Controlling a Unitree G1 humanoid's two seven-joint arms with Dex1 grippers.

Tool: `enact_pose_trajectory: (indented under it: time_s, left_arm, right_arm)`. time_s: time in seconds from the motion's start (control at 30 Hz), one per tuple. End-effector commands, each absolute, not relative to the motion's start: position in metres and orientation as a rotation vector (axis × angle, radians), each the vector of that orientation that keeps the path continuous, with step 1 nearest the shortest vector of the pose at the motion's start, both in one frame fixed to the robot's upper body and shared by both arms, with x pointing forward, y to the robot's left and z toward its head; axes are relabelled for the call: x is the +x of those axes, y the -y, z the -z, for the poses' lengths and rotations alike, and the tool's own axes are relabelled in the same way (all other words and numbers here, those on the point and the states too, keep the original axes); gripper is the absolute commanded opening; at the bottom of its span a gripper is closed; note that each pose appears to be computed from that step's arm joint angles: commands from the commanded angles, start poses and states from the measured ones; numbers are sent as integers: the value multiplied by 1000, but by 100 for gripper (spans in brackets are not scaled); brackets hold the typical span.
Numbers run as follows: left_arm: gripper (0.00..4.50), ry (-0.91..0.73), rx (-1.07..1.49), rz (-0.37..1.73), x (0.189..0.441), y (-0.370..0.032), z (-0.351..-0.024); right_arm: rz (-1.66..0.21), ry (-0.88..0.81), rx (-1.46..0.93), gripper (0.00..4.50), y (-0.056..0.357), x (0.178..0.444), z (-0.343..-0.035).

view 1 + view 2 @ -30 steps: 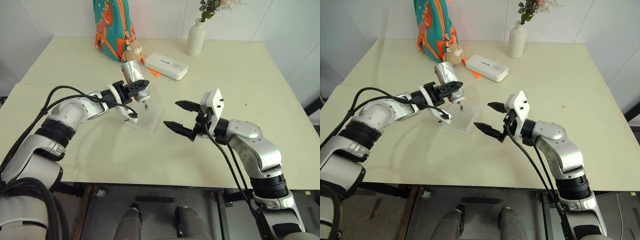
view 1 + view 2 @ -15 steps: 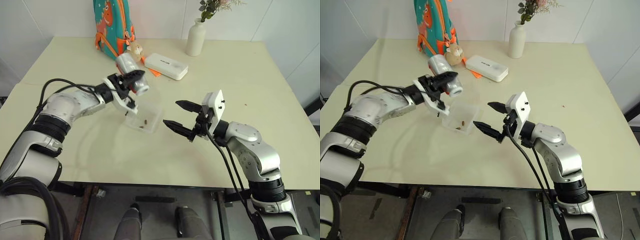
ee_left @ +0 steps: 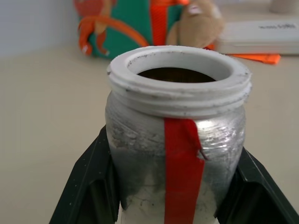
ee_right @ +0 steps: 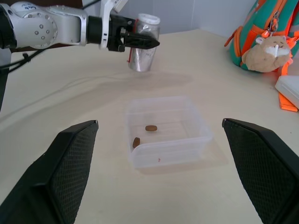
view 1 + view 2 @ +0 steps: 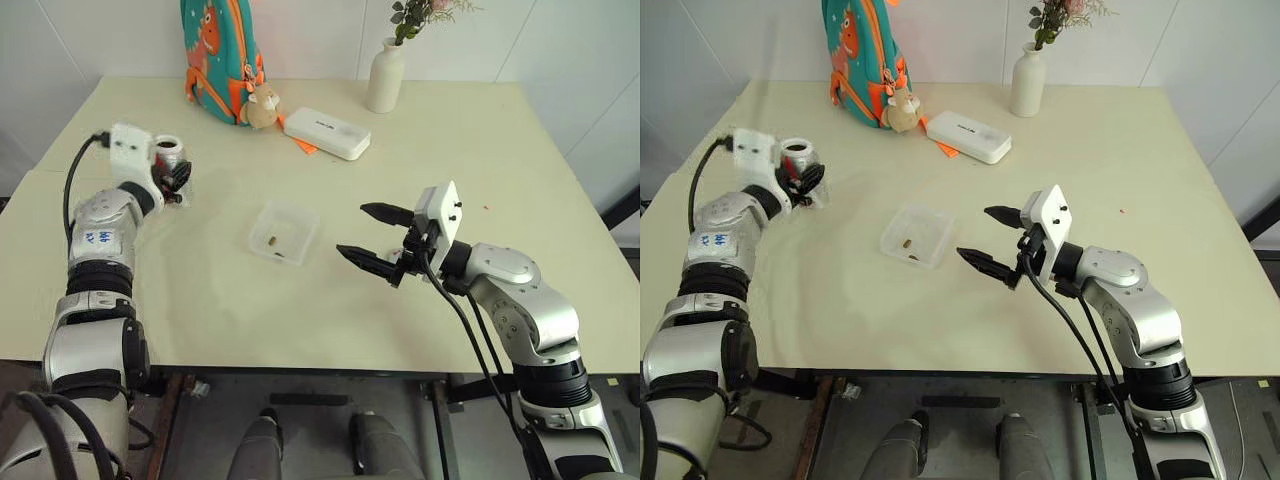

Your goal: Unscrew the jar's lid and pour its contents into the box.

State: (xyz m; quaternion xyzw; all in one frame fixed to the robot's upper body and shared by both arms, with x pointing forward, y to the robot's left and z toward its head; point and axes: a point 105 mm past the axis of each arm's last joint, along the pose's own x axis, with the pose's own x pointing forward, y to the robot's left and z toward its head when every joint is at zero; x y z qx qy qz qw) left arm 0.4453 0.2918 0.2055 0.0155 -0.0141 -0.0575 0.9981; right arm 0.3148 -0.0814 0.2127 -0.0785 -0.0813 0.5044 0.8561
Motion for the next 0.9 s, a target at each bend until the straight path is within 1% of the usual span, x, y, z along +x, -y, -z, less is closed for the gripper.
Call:
enact_pose_trajectory:
  time_s: [0.03, 0.2, 0.5, 0.57, 0.73, 0.77, 0.9]
  left_arm:
    - [201, 149, 7, 68, 440, -306, -217]
    - [201, 181, -77, 20, 433, -317, -199]
    - [201, 92, 8, 52, 419, -327, -166]
    - [276, 85, 5, 47, 416, -331, -162]
    - [431, 70, 42, 70, 411, -333, -159]
    - [446, 74, 46, 80, 410, -333, -160]
    - [446, 60, 92, 144, 401, -331, -157]
  right_arm:
    - [-1078, 230, -206, 448, 80, 308, -226]
    - [-1086, 225, -237, 448, 81, 306, -224]
    - [-1100, 224, -324, 448, 78, 308, -215]
    - [-1102, 223, -330, 450, 77, 309, -214]
    - [-1106, 226, -333, 450, 75, 311, -213]
    - [-1108, 226, -332, 450, 75, 311, -213]
    - [-1112, 237, -330, 450, 74, 311, -214]
